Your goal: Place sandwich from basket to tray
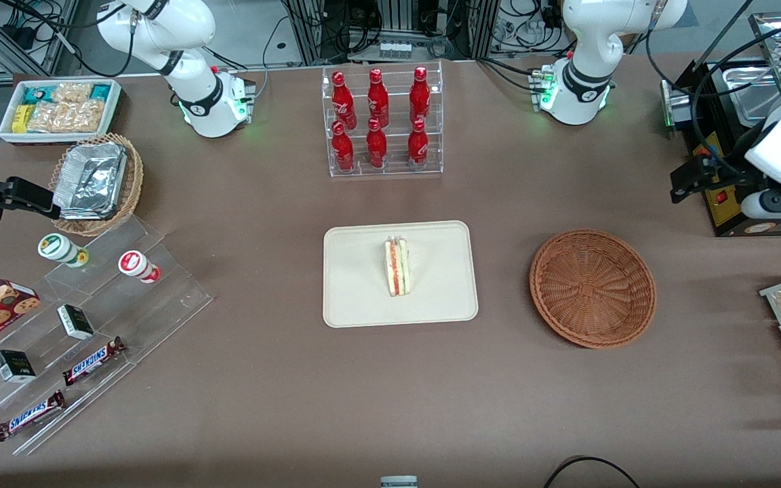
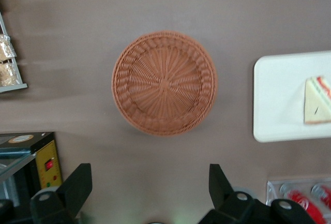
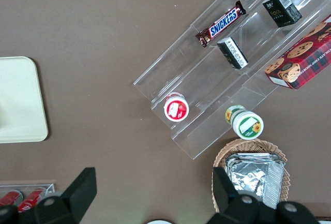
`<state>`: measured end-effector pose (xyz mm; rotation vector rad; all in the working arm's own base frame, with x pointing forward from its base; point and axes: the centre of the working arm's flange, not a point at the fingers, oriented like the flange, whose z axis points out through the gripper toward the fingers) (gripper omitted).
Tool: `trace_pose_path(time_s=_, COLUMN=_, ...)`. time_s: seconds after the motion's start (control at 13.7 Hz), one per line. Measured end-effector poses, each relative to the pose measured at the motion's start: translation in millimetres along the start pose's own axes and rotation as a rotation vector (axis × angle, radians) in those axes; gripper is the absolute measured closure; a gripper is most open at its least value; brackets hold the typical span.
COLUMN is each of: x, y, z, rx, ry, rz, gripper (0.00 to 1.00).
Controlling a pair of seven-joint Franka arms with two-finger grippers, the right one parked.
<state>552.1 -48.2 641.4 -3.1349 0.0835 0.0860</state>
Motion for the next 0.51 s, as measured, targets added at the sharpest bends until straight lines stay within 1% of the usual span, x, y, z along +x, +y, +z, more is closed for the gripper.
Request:
trace_pose_path(time_s=0.22, x=-15.7, y=-2.9, z=-0.5, rx=0.002, ry=-0.007, rz=0.008, gripper=0.0)
trace_pose_path(time_s=0.37, x=-18.5, y=-3.3, z=0.9, rx=0.002, ry=-0.011, rz=0.007, gripper=0.0)
trace_pose_path(time_s=0.51, x=-17.6, y=-5.5, z=0.9, rx=0.002, ry=-0.006, rz=0.002, gripper=0.0)
